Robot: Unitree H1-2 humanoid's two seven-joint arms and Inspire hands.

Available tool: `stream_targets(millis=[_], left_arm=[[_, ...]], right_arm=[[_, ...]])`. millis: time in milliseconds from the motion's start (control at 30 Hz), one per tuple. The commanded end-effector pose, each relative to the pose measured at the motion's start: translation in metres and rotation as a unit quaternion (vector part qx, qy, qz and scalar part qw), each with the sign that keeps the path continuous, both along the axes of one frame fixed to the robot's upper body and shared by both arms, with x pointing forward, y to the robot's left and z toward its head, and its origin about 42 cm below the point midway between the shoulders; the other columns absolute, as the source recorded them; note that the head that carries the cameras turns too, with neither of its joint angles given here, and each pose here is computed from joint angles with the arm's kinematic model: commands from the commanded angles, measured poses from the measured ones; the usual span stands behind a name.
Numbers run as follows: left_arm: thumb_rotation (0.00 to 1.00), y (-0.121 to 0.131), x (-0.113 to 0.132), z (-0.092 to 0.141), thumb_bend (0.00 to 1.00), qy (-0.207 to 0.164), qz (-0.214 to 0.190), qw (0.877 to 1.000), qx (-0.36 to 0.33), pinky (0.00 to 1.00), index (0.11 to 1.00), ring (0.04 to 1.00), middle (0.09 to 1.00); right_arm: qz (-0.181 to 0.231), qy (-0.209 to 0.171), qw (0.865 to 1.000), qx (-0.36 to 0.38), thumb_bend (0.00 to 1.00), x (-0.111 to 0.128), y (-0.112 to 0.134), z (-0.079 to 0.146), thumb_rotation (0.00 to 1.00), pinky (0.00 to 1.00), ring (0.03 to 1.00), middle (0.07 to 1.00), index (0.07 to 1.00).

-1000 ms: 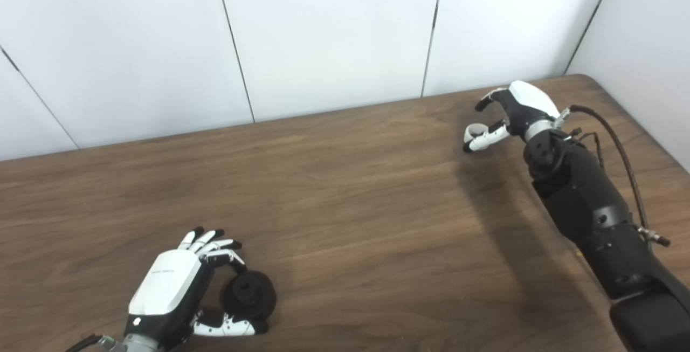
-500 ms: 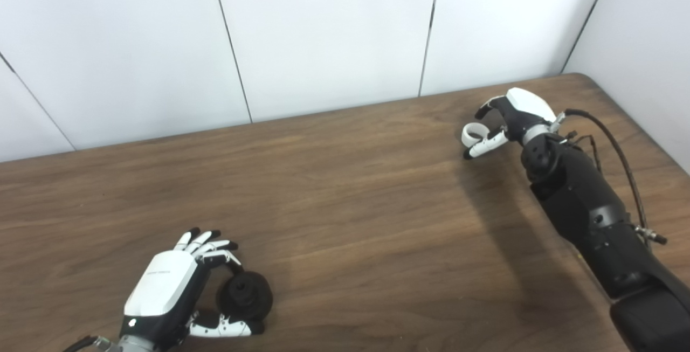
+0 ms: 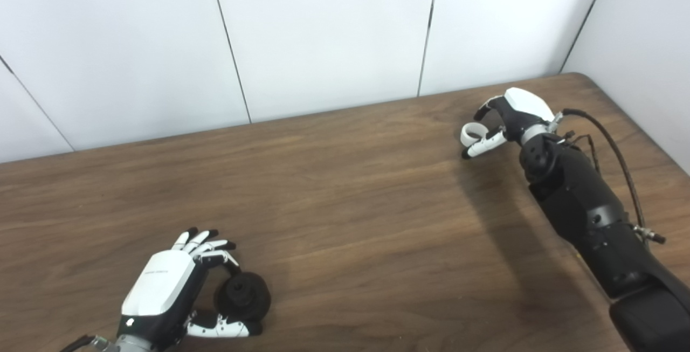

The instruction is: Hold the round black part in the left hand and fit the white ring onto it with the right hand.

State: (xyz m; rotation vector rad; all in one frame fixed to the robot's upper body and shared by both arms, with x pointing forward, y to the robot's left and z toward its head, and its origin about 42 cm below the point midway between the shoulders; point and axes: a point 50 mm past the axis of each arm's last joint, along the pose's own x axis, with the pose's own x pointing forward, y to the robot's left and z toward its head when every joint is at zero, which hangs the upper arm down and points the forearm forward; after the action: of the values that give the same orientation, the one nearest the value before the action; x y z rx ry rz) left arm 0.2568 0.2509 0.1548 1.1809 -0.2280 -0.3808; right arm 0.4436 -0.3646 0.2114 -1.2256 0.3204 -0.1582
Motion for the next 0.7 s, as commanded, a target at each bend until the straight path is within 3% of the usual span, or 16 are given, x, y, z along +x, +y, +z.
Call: stream_targets(millis=[0,667], left_arm=[[0.06,0.0055,0.0036,0.0067,0.52,-0.009,-0.003,1.0,0.012,1.0,0.488,0.932,0.816],[0.06,0.0055,0.0065,0.0103,0.52,-0.015,-0.011,1.0,0.015,1.0,0.488,0.931,0.816]], right_arm=[[-0.005,-0.044,0.999,-0.024,0.78,0.0077,-0.0097,0.035,0.26,0.99,0.961,0.908,0.665],[-0.008,-0.05,0.998,-0.025,0.77,0.0046,-0.0113,0.034,0.2,0.99,0.962,0.892,0.603]])
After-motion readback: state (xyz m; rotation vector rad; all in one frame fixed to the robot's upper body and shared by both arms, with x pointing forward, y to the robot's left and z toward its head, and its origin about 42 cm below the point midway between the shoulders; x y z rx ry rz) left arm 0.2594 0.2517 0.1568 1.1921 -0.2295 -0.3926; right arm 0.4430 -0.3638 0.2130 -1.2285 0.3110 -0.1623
